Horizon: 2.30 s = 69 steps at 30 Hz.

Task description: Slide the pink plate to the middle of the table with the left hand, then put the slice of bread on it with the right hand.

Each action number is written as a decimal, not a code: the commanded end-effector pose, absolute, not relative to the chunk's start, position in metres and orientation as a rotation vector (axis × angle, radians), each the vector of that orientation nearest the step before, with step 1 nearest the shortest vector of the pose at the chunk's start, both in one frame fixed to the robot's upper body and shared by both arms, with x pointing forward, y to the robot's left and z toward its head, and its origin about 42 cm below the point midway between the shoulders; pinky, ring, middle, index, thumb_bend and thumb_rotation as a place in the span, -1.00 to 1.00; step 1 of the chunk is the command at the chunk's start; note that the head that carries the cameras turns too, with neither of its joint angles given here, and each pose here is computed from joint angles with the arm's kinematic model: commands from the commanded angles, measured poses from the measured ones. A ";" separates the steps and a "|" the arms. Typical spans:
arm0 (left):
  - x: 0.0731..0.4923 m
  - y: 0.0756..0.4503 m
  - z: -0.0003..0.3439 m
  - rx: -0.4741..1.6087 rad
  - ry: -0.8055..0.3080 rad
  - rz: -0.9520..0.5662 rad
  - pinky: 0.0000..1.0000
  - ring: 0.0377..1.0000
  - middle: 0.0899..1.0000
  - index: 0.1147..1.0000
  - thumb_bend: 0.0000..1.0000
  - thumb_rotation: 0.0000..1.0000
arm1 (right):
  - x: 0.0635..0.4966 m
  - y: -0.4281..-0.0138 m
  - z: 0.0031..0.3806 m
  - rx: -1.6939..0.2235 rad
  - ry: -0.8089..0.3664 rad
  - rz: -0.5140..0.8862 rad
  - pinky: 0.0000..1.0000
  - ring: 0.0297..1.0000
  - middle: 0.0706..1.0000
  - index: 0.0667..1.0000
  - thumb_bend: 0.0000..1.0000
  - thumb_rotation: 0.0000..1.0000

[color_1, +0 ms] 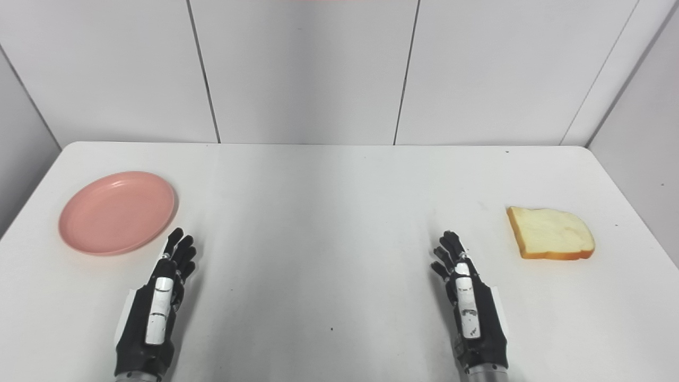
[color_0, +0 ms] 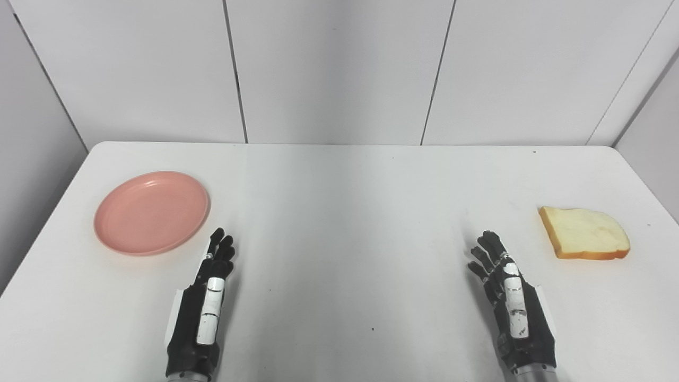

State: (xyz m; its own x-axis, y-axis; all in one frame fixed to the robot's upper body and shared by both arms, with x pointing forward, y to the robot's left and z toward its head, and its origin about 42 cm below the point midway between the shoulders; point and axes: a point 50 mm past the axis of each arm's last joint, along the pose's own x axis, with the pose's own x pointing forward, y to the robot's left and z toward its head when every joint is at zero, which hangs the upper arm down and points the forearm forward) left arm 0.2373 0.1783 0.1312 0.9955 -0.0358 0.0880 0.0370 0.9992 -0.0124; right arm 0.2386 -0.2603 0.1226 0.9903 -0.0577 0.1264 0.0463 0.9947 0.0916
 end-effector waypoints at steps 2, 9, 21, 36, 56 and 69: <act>0.240 0.175 0.138 0.031 -0.148 -0.051 0.89 0.91 0.89 0.85 0.19 0.91 | 0.235 -0.267 0.115 0.086 -0.126 -0.034 0.80 0.80 0.84 0.81 0.54 0.96; 0.242 0.157 0.127 0.042 -0.155 -0.050 0.87 0.92 0.89 0.86 -0.01 0.94 | 0.236 -0.288 0.100 0.111 -0.107 -0.035 0.85 0.83 0.86 0.81 0.53 0.96; 0.242 0.149 0.113 0.051 -0.144 -0.042 0.90 0.94 0.93 0.89 -0.06 1.00 | 0.239 -0.296 0.084 0.127 -0.093 -0.042 0.87 0.84 0.85 0.82 0.50 0.98; 0.247 0.163 0.100 0.033 -0.172 -0.011 0.87 0.93 0.92 0.88 -0.08 0.97 | 0.243 -0.282 0.069 0.119 -0.080 -0.030 0.86 0.84 0.86 0.85 0.48 1.00; 0.351 0.237 0.198 -0.047 -0.424 0.053 0.88 0.84 0.83 0.81 0.65 0.80 | 0.243 -0.269 0.063 0.126 -0.079 -0.030 0.76 0.76 0.80 0.80 0.43 0.99; 0.424 0.292 0.286 -0.086 -0.411 0.081 0.86 0.89 0.83 0.80 0.71 0.82 | 0.241 -0.266 0.064 0.137 -0.078 -0.022 0.73 0.76 0.79 0.79 0.42 0.96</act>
State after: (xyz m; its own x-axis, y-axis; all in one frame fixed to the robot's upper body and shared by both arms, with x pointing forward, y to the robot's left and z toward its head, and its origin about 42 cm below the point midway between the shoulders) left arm 0.4076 0.2796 0.2479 0.9346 0.1020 0.3407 -0.0749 0.9930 -0.0918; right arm 0.2539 -0.2700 0.1170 0.9715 -0.0089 0.2370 -0.0157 0.9947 0.1019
